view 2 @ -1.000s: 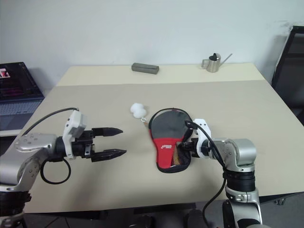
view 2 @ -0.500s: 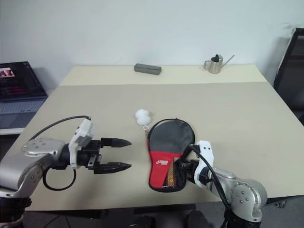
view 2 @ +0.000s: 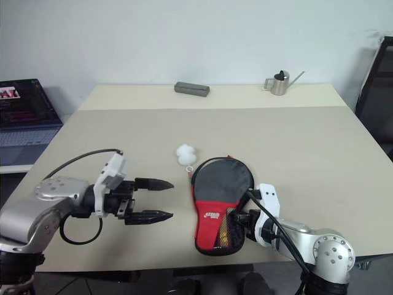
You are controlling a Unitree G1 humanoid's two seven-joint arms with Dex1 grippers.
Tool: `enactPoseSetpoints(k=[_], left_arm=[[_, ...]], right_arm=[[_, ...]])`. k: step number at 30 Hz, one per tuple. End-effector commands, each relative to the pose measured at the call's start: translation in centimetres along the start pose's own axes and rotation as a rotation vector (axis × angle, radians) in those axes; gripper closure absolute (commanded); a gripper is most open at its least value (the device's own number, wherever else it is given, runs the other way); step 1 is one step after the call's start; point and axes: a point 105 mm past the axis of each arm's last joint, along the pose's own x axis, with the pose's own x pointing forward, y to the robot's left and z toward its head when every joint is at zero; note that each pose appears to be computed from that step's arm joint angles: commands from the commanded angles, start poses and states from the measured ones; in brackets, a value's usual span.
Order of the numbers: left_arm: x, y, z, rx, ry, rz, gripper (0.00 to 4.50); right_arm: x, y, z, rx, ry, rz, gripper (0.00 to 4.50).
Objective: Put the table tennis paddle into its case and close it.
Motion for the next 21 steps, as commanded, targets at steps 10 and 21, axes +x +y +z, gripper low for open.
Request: enactPoseSetpoints(k=[10,21], left_arm=[[0.2,0.0,0.7,0.042,-0.015,-0.012,0.0],[0.2,0.1,0.5,0.047,-0.016,-0.002,0.0]], right_arm=[[-0.9,3.0,-0.4,0.083,0.101,0.045,4.47],[-1.5,2.6,0.7,0.094,0.045,0.021,2.67]])
